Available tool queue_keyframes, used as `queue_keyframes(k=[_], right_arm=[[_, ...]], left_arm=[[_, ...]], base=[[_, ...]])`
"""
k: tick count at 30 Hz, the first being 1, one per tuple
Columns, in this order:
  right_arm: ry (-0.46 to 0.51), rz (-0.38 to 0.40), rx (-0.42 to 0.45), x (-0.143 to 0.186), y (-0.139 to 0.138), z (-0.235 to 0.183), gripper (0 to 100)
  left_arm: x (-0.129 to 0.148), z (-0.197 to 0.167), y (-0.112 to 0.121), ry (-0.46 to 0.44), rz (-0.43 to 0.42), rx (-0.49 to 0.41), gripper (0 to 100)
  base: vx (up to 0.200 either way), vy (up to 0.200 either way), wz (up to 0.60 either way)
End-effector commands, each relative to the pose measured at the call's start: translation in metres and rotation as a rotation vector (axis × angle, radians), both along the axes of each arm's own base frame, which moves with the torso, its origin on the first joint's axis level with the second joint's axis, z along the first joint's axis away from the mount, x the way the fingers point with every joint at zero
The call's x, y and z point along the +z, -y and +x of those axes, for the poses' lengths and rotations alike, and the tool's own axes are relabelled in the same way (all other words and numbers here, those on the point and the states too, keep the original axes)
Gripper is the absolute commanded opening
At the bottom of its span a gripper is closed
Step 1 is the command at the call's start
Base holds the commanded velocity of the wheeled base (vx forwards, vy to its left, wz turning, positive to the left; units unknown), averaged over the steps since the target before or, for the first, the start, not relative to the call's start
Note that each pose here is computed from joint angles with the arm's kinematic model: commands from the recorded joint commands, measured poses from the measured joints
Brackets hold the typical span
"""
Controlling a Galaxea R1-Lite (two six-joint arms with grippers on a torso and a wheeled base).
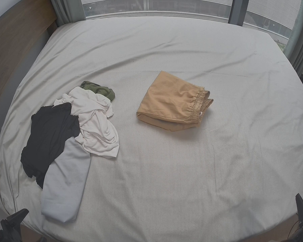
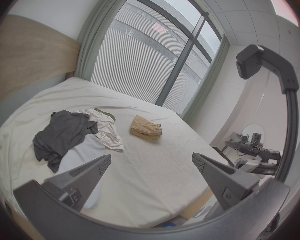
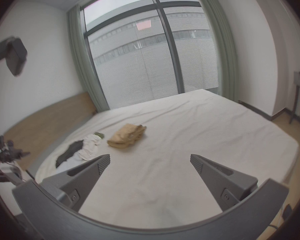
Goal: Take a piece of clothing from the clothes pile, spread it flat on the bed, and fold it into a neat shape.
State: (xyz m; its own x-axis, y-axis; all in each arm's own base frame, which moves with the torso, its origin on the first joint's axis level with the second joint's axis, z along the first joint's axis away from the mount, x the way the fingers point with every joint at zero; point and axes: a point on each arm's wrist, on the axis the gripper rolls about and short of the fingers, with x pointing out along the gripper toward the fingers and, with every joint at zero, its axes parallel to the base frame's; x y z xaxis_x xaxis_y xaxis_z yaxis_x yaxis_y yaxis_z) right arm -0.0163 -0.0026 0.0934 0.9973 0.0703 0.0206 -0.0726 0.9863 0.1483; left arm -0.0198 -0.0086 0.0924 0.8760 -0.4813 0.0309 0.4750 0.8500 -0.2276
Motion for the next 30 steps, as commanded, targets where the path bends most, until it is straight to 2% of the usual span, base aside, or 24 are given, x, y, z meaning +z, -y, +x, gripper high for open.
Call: queue_keyframes(k=[1,3,5,8,13,14,16,21,23,25,30], right_arm=[[-0.030,-0.113,-0.117,-0.010,-0.001,-0.001,100],[0.018,-0.171,-0.101,-0.014,-0.002,-0.007,100],[0.007,-0.166,-0.086,-0.015,-0.003,-0.006,100],[-0.026,-0.128,-0.080,-0.018,-0.003,-0.006,100],[-0.029,-0.139,-0.080,-0.018,-0.003,-0.006,100],[-0.028,-0.142,-0.079,-0.018,-0.003,-0.006,100],[-0.029,-0.139,-0.079,-0.018,-0.003,-0.006,100],[-0.028,-0.144,-0.077,-0.018,-0.003,-0.006,100],[-0.027,-0.148,-0.066,-0.018,-0.003,-0.006,100],[-0.025,-0.153,-0.054,-0.018,-0.003,-0.006,100],[-0.026,-0.154,-0.051,-0.018,-0.003,-0.006,100]], left_arm=[[-0.009,-0.002,0.001,0.039,0.074,0.109,100],[-0.009,-0.002,-0.001,0.044,0.094,0.183,100],[-0.009,-0.001,-0.002,0.055,0.130,0.256,100],[-0.009,-0.001,-0.004,0.075,0.187,0.318,100],[-0.009,-0.002,-0.005,0.087,0.200,0.381,100],[-0.010,-0.003,-0.008,0.085,0.181,0.490,100],[-0.011,-0.003,-0.010,0.063,0.193,0.576,100],[-0.012,-0.003,-0.010,0.056,0.196,0.571,100],[-0.017,-0.003,-0.008,0.018,0.230,0.507,100],[-0.017,-0.003,-0.008,0.028,0.242,0.497,100],[-0.017,-0.003,-0.008,0.028,0.220,0.499,100]], base=[[0.000,0.000,0.00],[0.000,0.000,0.00],[0.000,0.000,0.00],[0.000,0.000,0.00],[0.000,0.000,0.00],[0.000,0.000,0.00],[0.000,0.000,0.00],[0.000,0.000,0.00],[0.000,0.000,0.00],[0.000,0.000,0.00],[0.000,0.000,0.00]])
